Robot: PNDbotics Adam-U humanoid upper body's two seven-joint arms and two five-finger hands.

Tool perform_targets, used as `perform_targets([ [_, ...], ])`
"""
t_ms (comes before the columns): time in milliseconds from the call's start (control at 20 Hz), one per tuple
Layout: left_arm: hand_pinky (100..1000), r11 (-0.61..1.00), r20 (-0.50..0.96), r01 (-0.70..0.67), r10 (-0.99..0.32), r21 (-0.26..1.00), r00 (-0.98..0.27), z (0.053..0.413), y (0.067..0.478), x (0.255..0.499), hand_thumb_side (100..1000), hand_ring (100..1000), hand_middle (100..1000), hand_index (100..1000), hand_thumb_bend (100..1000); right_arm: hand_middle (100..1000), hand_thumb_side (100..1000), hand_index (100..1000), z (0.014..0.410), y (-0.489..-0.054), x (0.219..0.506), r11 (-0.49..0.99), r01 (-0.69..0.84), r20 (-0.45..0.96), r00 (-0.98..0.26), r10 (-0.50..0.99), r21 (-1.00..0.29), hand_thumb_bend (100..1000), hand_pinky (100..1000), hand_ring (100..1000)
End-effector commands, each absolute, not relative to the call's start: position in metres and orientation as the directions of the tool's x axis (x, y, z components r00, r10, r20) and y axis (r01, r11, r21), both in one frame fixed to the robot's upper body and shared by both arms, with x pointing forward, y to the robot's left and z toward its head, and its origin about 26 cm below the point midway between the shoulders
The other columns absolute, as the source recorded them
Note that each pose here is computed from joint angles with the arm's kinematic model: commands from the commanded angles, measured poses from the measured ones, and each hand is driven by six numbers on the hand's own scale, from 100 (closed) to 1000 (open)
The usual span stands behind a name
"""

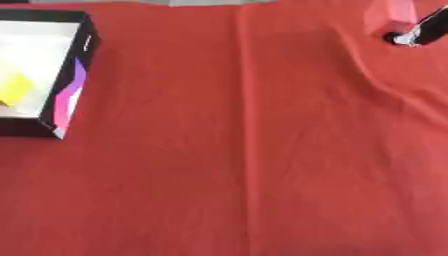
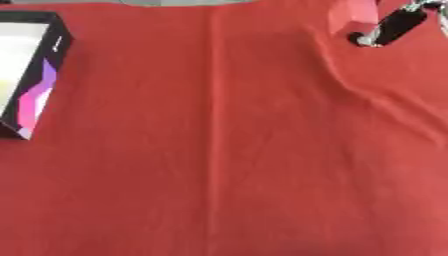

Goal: Pick up the objects with one hand, pass them to the other hand, and then place them into the box on the other side of the table.

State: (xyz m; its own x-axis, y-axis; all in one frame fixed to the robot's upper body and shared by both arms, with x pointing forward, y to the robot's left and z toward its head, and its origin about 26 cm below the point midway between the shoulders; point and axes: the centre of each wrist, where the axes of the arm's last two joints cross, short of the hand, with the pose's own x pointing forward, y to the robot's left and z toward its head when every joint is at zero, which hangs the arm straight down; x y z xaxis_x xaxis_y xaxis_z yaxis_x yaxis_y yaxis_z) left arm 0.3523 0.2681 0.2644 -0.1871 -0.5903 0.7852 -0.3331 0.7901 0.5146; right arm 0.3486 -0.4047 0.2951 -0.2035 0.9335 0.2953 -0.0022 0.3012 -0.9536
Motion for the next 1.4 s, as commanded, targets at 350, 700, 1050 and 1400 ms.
perform_targets([
  [350,778,0.751,0.744,-0.366,-0.640,0.550,-0.194,0.279,0.276,0.351,656,688,753,738,333,541,100,589,0.261,-0.341,0.331,0.547,-0.001,0.530,-0.248,0.811,-0.837,156,823,612],
  [700,777,0.746,0.739,-0.368,-0.646,0.556,-0.193,0.279,0.277,0.350,651,687,753,738,334,542,100,591,0.227,-0.298,0.324,0.712,-0.045,0.694,-0.274,0.666,-0.701,124,816,601],
  [1050,776,0.735,0.721,-0.354,-0.664,0.579,-0.199,0.278,0.275,0.350,645,689,757,753,340,542,100,592,0.208,-0.264,0.321,0.830,-0.072,0.810,-0.280,0.515,-0.553,101,807,591],
  [1400,768,0.703,0.661,-0.311,-0.709,0.639,-0.244,0.287,0.267,0.346,631,696,773,780,356,547,100,596,0.197,-0.222,0.319,0.875,-0.128,0.854,-0.322,0.409,-0.467,100,795,587],
])
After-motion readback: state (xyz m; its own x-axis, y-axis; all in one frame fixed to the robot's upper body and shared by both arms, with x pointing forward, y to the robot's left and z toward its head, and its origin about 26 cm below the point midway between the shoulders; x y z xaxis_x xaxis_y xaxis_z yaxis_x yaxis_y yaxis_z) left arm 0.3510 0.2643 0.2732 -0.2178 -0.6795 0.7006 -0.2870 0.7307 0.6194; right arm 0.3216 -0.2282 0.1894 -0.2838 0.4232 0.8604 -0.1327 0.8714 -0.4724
